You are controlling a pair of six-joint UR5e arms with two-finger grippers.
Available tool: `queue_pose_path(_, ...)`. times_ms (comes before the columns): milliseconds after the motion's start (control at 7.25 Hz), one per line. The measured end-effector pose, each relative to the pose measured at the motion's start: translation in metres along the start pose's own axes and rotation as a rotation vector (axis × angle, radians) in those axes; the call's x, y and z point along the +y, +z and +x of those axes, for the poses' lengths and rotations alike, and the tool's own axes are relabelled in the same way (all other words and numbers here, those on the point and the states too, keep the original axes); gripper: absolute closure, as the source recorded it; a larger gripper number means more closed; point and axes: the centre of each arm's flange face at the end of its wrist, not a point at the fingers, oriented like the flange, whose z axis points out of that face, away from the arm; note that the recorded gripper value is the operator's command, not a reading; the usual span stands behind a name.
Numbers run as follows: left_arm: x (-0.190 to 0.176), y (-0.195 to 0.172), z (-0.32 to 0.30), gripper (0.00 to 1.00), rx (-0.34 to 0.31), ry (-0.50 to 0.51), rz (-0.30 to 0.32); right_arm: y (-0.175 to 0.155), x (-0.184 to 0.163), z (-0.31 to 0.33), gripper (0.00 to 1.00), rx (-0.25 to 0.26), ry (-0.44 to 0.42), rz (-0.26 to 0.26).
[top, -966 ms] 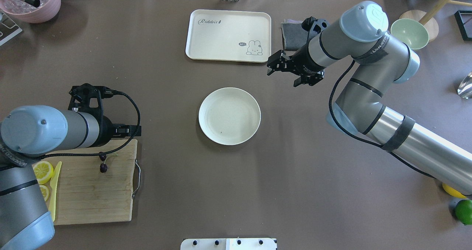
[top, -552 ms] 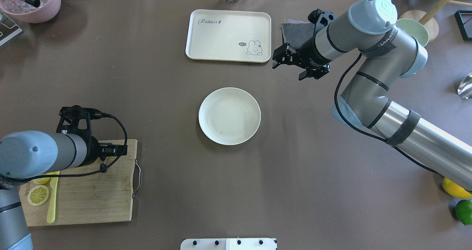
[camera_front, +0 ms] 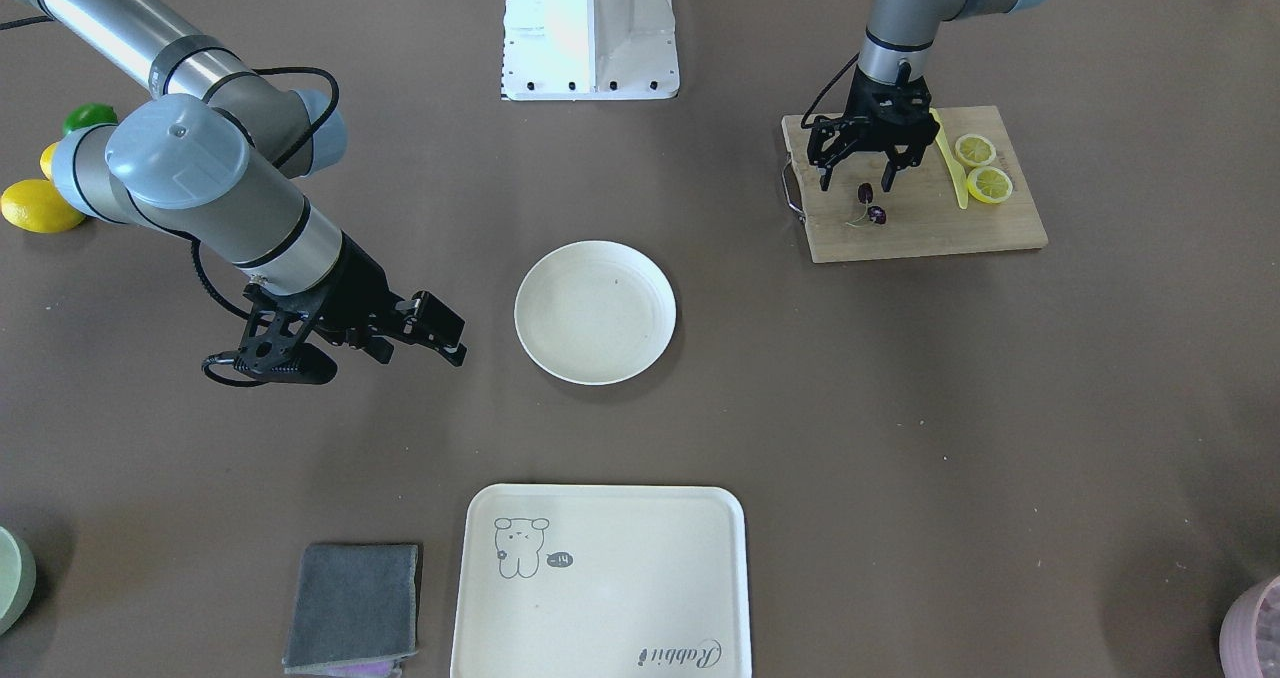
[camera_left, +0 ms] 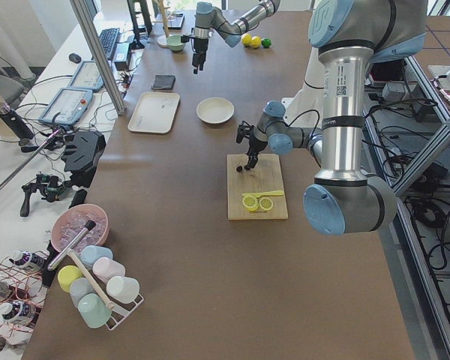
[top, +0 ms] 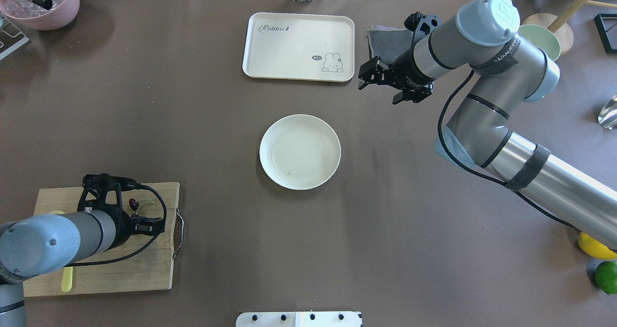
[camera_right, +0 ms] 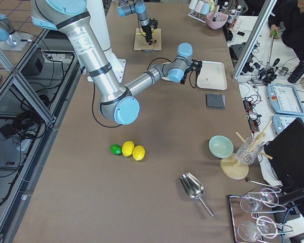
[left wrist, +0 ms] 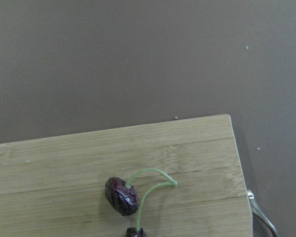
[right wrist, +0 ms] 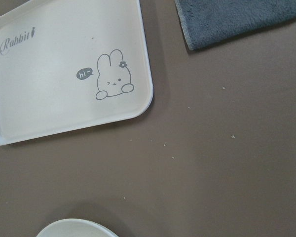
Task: Place red cherry on plate
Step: 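Grasp the dark red cherry pair by the stems with the left gripper, then carry the cherries over the white plate with the left gripper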
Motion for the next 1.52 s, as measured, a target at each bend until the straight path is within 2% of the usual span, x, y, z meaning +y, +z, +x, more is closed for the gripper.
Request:
queue_pose_path(138,0.003,0.002,-0.002,0.33,-0.007,0.004,0.0,0.0,0.0,0.0,0.0,0.0,-0.001,0.0)
queue_pose_path(276,0.003,0.004,-0.006,0.41,-0.015,0.008,-0.002,-0.001,0.001,-0.001,0.0,-0.002,-0.002,0.0)
queue_pose_path(414,0.003,0.005,-0.01,0.55,-0.02,0.008,-0.003,-0.001,0.001,-0.001,0.0,-0.003,-0.002,0.0)
queue_pose_path(552,0.002,0.005,-0.012,0.86,-0.023,0.008,-0.003,-0.001,0.002,-0.001,0.0,-0.003,-0.003,0.0)
queue_pose_path(690,0.002,0.005,-0.012,1.0,-0.022,0.008,-0.003,0.0,0.002,-0.001,0.0,-0.002,-0.003,-0.001)
queue_pose_path(1241,-0.004,-0.002,-0.01,1.0,-0.008,-0.001,0.005,-0.003,0.0,0.0,0.0,-0.003,0.0,-0.001)
queue_pose_path(1517,-0.035,-0.013,-0.015,1.0,0.01,-0.05,0.027,-0.018,-0.011,0.001,0.0,0.011,0.02,0.01)
